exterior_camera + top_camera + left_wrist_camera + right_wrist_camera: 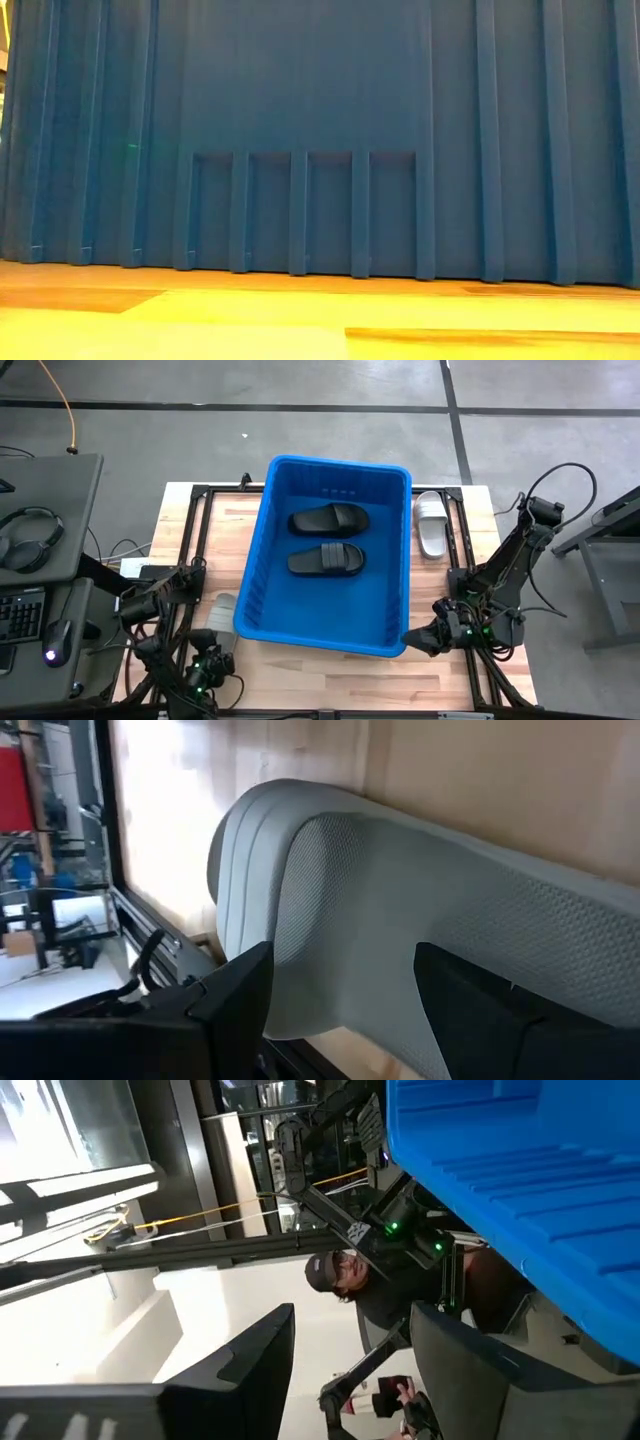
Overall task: Pick and place slides into bin
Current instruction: Put the gray slide into the blue container
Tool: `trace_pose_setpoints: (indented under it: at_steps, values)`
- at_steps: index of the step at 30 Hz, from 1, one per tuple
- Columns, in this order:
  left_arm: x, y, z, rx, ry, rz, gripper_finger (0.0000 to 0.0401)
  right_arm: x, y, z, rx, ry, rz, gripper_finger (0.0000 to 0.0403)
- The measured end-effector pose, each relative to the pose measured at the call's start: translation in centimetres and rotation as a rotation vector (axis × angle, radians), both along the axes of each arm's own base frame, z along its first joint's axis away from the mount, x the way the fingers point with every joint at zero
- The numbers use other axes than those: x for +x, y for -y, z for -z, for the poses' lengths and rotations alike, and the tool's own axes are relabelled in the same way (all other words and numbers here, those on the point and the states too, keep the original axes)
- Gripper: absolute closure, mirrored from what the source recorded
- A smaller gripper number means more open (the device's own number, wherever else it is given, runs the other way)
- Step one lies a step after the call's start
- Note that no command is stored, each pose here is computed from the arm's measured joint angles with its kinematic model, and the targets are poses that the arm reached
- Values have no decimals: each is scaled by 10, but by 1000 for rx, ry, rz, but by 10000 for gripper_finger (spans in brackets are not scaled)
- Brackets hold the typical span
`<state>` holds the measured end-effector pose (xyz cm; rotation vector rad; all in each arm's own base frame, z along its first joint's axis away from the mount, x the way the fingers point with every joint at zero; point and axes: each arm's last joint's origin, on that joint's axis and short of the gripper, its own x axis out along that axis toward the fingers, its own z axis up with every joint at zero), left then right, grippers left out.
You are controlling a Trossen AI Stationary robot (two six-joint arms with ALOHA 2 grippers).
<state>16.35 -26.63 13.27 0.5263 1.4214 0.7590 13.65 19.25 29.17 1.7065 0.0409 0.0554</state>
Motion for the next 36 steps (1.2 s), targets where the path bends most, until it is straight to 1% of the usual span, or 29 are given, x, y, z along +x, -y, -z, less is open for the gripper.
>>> trace_pose_setpoints:
  at_steps: [3,6,9,14,18,20,24,30,34,36]
  values:
    - [-2,-3,3,19,-9,4,167,1,1,0,-5,0,2,210]
    - [-2,-4,3,21,-42,38,167,1,1,0,-11,-1,5,210]
    - [-3,-3,3,30,-29,60,172,3,2,0,-1,-2,12,210]
    - [-5,-2,3,19,-47,44,202,3,2,1,5,-9,10,210]
    - [-7,1,1,17,-9,47,235,3,2,2,8,-12,14,210]
    - [-6,2,-1,9,0,51,242,3,2,2,20,-14,11,210]
    - [-5,3,-2,6,10,49,233,3,1,2,17,-16,-15,210]
    - [-5,3,-2,7,58,13,201,3,-1,8,-42,-51,-86,210]
    - [-6,3,-2,-1,50,-14,202,3,-1,8,-46,-52,-94,210]
    - [-6,3,-2,-10,27,-27,207,3,-1,9,-74,-58,-102,210]
